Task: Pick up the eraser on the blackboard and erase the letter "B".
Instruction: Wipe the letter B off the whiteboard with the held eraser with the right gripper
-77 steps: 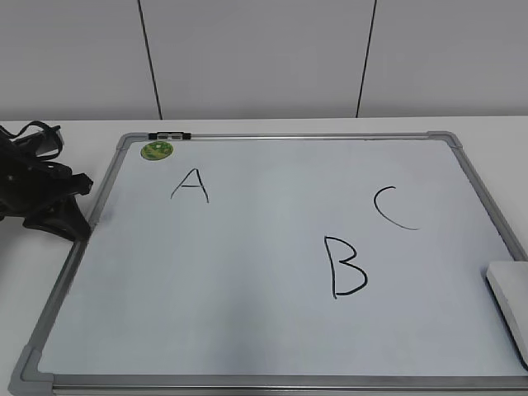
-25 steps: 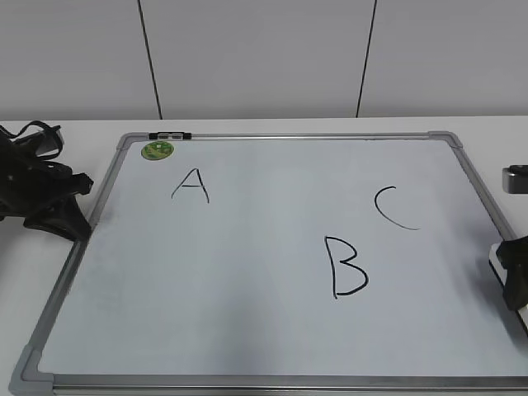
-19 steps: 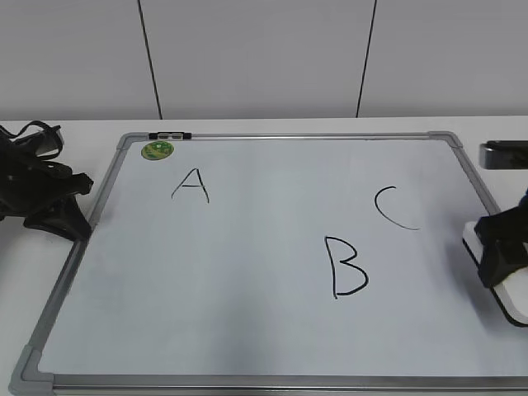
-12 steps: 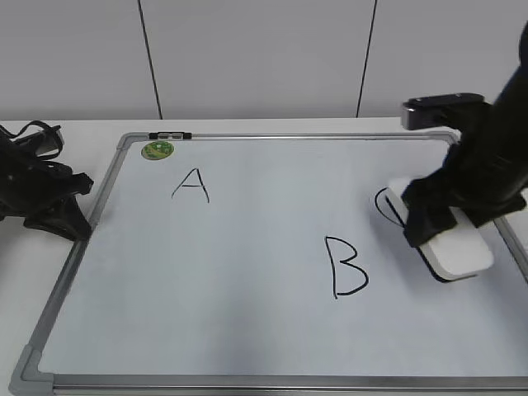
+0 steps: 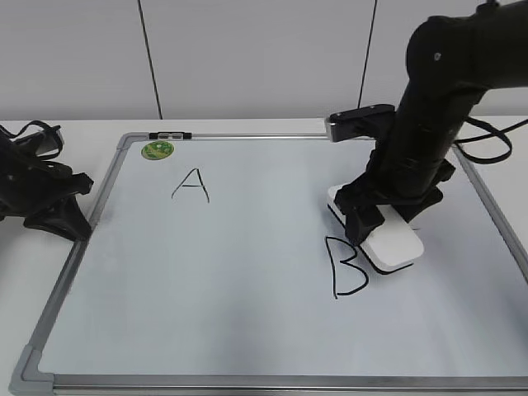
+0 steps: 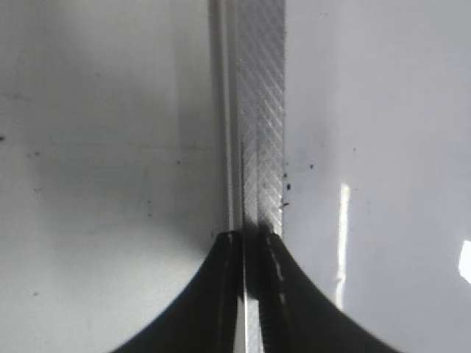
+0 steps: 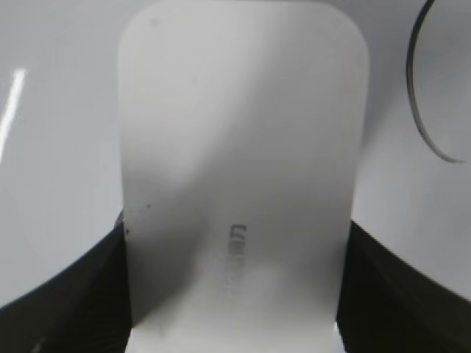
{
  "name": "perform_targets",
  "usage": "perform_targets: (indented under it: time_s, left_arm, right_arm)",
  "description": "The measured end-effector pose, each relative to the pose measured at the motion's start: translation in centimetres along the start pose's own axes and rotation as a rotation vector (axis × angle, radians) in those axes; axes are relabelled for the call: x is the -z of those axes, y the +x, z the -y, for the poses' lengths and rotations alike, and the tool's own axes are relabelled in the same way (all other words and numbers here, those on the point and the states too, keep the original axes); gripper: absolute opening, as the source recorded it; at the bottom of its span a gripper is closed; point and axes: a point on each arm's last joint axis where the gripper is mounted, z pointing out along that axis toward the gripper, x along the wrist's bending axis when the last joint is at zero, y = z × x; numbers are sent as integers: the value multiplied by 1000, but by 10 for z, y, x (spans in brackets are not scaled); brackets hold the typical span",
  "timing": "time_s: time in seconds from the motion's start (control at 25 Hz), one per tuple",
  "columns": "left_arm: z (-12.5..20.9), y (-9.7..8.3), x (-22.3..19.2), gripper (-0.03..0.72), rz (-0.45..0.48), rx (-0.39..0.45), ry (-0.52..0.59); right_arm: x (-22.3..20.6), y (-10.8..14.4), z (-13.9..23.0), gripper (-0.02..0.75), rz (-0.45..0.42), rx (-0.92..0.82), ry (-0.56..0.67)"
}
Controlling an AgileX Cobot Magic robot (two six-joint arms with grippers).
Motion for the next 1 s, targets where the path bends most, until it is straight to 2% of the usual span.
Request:
perform_targets:
  time_s: [0.24,0.48,1.0]
  left_arm:
    - [0,0,0,32,0,0,0]
    - [0,0,0,32,1,1,-1]
    - [0,0,0,32,1,1,-1]
  right_arm:
    - [-30,-7,-21,534,22,47,62]
    - [-52,-11,-27,534,27,97,118]
    - [-57,-12,-27,534,31,216,133]
